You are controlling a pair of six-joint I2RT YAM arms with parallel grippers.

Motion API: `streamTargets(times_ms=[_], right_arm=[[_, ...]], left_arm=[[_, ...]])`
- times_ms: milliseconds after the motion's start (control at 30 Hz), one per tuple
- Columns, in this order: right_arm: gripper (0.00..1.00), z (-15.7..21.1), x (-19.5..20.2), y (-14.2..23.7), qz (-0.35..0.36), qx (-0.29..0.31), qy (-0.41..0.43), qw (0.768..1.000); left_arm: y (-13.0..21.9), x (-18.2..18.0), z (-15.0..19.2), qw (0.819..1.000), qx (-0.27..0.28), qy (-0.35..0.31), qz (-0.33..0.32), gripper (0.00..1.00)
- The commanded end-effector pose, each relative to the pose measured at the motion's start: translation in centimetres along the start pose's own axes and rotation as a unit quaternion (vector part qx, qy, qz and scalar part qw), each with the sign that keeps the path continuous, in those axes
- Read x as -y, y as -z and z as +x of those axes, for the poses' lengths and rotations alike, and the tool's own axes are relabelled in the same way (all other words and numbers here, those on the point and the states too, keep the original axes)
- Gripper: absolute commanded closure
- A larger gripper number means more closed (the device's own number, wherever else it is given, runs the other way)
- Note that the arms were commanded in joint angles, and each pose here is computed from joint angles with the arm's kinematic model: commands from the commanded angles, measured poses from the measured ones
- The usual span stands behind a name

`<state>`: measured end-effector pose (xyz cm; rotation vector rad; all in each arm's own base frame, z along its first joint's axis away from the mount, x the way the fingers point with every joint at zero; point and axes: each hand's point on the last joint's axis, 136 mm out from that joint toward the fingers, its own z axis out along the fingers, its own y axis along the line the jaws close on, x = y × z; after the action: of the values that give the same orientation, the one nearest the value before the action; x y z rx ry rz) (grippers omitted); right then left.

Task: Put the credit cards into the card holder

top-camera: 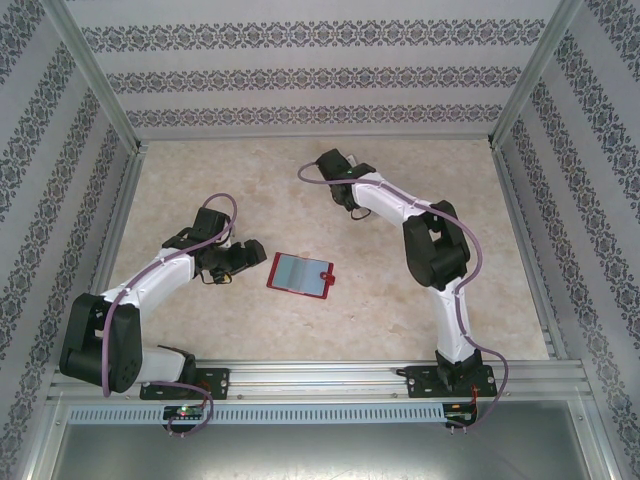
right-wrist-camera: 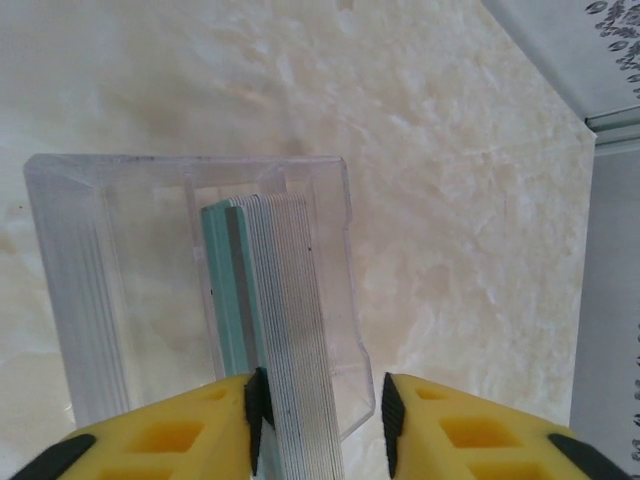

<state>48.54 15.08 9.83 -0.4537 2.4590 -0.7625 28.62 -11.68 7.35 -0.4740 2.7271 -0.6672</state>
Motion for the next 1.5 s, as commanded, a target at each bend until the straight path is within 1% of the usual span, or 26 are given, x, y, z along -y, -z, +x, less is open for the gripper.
streamTargets(times_ms=[0,100,200,300,400,467,567,700,900,967,1067,1133,1233,1333,1433,1467], right_arm=[[0.66,-0.9,1.4,1.1,0.029,0.014,-0.002,0.999],[0.78,-0.7,1.3,1.0,0.028,0.011,-0.001,1.0],[0.85,-0.6,1.1,0.9,0.02,0.008,-0.003,1.0],[0.95,-0.4,1.3,1.0,0.026,0.005,-0.006,1.0],[1.0,-0.3,1.4,1.5,0.013,0.008,-0.019,1.0],[1.0,-0.4,1.5,2.1,-0.009,0.009,-0.038,0.999],[1.0,-0.2,1.7,3.0,-0.07,0.008,-0.088,0.994],[1.0,-0.4,2.5,4.5,-0.144,0.015,-0.158,0.977],[1.0,-0.8,3.7,8.4,-0.224,0.053,-0.202,0.952],[1.0,-0.8,3.4,9.9,-0.27,0.063,-0.218,0.936],[1.0,0.0,1.6,12.2,-0.365,0.057,-0.263,0.891],[1.0,0.6,-0.2,13.8,-0.431,0.047,-0.3,0.849],[1.0,2.0,-3.1,15.5,-0.503,0.02,-0.342,0.794],[1.0,4.0,-6.8,16.5,-0.538,-0.012,-0.366,0.759],[1.0,5.6,-9.9,17.8,-0.562,-0.036,-0.38,0.734],[1.0,5.9,-10.8,18.3,-0.568,-0.037,-0.379,0.73]], left_arm=[[-0.1,0.6,-0.1,1.0,0.007,-0.005,0.01,0.11],[-0.1,0.5,-0.1,1.0,0.004,-0.009,0.006,0.11],[0.0,0.4,-0.1,1.0,0.007,-0.01,0.006,0.11],[-0.1,0.2,-0.1,1.0,0.008,-0.009,0.002,0.11],[0.3,0.2,-0.2,1.0,0.01,-0.012,-0.003,0.11],[0.4,0.2,-0.2,1.0,0.014,-0.013,-0.002,0.11],[0.7,0.5,-0.2,1.0,0.012,-0.016,0.001,0.11],[1.3,1.6,-0.2,0.999,0.015,-0.022,0.028,0.11],[2.7,4.1,-0.9,0.996,0.027,-0.037,0.078,0.11],[3.2,5.1,-1.2,0.993,0.034,-0.04,0.103,0.11],[3.8,6.3,-1.7,0.99,0.045,-0.046,0.126,0.11],[3.8,6.2,-1.8,0.991,0.042,-0.048,0.12,0.11],[2.9,5.6,-1.3,0.993,0.024,-0.047,0.11,0.11],[1.4,4.7,-0.4,0.994,-0.008,-0.041,0.099,0.11],[-0.1,3.5,0.7,0.996,-0.042,-0.029,0.078,0.11],[-0.6,3.3,0.9,0.995,-0.051,-0.029,0.078,0.11]])
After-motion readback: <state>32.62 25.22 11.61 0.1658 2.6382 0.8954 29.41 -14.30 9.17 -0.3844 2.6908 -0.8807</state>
